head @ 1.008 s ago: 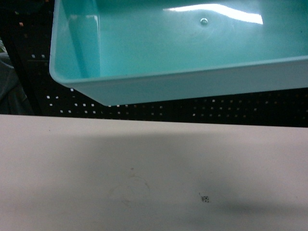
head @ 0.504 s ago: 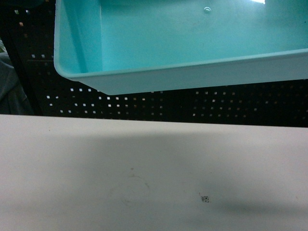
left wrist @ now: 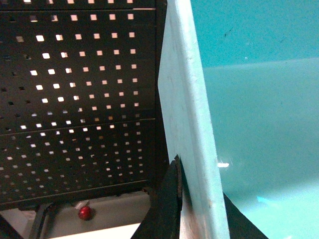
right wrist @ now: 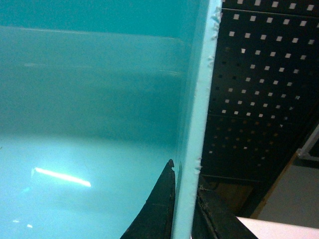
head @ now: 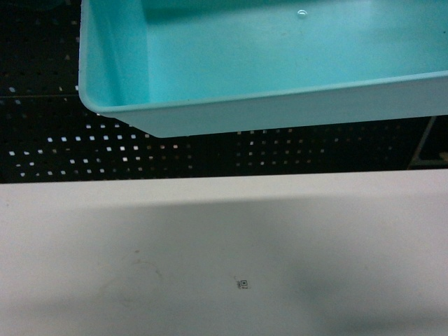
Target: Stack blue boxes stably on right
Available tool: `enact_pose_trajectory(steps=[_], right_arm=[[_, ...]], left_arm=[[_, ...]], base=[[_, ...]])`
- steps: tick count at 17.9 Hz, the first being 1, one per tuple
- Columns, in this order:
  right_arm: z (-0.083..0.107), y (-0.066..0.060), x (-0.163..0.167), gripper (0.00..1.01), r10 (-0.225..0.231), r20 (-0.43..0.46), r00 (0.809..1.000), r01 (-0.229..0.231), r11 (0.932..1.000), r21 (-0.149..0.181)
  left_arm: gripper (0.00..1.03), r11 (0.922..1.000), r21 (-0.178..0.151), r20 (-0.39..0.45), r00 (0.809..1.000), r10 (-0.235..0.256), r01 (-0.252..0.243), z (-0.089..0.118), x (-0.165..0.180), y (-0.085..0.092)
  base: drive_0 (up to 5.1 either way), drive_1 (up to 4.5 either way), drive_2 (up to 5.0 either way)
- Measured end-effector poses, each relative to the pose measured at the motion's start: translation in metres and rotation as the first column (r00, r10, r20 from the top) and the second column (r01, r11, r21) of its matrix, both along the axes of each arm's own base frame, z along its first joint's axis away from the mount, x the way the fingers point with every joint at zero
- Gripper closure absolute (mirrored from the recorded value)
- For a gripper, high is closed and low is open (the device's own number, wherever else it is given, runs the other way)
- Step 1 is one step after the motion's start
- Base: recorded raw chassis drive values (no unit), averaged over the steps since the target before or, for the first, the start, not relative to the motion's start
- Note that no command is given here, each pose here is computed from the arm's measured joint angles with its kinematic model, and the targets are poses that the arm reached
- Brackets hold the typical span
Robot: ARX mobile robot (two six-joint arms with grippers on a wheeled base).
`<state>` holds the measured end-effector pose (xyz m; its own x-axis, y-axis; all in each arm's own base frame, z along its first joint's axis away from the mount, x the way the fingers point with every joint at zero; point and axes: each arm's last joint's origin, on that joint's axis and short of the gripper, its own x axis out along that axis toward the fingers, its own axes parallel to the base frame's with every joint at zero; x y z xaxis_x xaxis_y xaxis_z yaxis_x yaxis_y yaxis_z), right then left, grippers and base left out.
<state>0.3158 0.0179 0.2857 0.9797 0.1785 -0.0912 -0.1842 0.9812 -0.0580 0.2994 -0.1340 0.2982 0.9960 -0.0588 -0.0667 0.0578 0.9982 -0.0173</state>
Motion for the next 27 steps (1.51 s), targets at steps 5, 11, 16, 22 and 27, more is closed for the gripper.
enact_pose_trajectory(steps=[5,11,16,22,27], right_arm=[[0.0,0.0,0.0,0.93,0.0,0.0,1.0,0.0,1.0,0.0],[0.0,0.0,0.0,0.93,0.0,0.0,1.0,0.0,1.0,0.0],[0.0,0.0,0.0,0.93,0.0,0.0,1.0,0.0,1.0,0.0],[0.0,0.0,0.0,0.93,0.0,0.0,1.0,0.0,1.0,0.0],[0.0,0.0,0.0,0.93,0.0,0.0,1.0,0.0,1.0,0.0]], left_arm=[[0.98,1.0,0.0,0.0,1.0,0.0,0.0,0.0,0.0001,0.0001],[0.98,1.0,0.001,0.0,1.0,0.001,-0.001,0.0,0.0001,0.0001],[0.98,1.0,0.001,0.0,1.0,0.0,0.0,0.0,0.0001,0.0001],[0.98,1.0,0.001,0.0,1.0,0.001,-0.001,0.0,0.0001,0.0001],[0.98,1.0,0.001,0.0,1.0,0.001,-0.001,0.0,0.0001,0.0001]], base=[[0.0,0.0,0.0],[0.0,0.0,0.0],[0.0,0.0,0.0],[0.0,0.0,0.0],[0.0,0.0,0.0]])
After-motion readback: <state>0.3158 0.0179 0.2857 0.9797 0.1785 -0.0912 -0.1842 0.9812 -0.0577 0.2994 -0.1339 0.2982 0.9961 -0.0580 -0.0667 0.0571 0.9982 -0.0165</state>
